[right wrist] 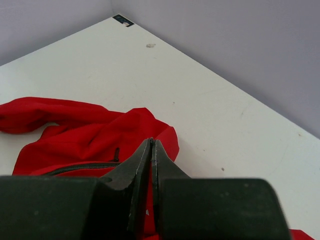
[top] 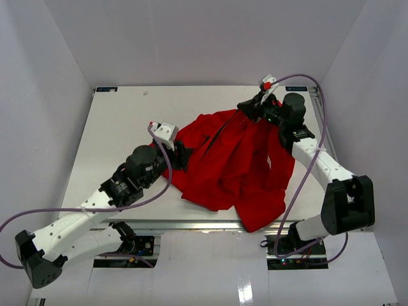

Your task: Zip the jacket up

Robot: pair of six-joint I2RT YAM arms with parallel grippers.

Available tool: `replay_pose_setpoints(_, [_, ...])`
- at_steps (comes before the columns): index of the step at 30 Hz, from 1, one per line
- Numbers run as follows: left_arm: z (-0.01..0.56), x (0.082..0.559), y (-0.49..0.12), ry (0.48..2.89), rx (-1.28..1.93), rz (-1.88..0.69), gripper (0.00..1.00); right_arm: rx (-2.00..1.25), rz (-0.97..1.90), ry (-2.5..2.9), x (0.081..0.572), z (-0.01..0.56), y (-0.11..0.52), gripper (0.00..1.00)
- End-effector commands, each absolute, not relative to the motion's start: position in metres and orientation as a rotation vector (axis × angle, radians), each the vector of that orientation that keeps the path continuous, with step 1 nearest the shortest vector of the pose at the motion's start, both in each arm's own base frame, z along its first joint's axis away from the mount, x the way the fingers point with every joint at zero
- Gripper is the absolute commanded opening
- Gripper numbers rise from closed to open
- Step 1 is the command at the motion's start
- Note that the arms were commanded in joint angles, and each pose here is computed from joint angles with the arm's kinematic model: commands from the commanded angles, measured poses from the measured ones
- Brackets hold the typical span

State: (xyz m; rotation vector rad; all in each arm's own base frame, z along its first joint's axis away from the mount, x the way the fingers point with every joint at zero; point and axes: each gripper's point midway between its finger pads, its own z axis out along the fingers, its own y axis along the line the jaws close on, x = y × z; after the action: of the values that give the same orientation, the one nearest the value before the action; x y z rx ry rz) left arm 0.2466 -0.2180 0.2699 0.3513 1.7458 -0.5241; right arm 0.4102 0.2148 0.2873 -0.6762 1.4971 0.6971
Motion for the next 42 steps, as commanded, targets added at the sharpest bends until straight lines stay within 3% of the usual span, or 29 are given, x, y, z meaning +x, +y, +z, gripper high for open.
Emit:
replay_pose_setpoints(1, [0.296, 0.254, -0.264, 1.665, 0.555, -0.608, 0.57, -0.793, 0.698, 1.274, 0.379, 0.335, 0.235, 0.08])
replay_pose_setpoints(6, [0.268, 0.273, -0.302, 1.688, 0.651, -0.629, 0.57, -0.8, 0.725, 1.261, 0.357, 0.333, 0.25, 0.08])
replay_pose_setpoints(19, [0.217, 0.29, -0.319, 1.732, 0.689, -0.595, 0.55, -0.802, 0.768, 1.207, 0.321, 0.337, 0.271, 0.08])
replay_pose_setpoints(22, [0.21, 0.287, -0.312, 1.746, 0.68, -0.573, 0.04, -0.793, 0.769, 1.194, 0.317, 0.337, 0.27, 0.08])
replay_pose_setpoints(24, [0.206, 0.283, -0.304, 1.759, 0.658, -0.57, 0.0, -0.768, 0.749, 1.197, 0.318, 0.333, 0.266, 0.08])
replay_pose_setpoints(32, [0.177, 0.261, -0.264, 1.802, 0.549, -0.541, 0.0, -0.535, 0.638, 1.313, 0.399, 0.329, 0.248, 0.08])
replay_pose_setpoints(42, [0.193, 0.26, -0.234, 1.762, 0.464, -0.456, 0.0, -0.384, 0.589, 1.447, 0.512, 0.308, 0.204, 0.08])
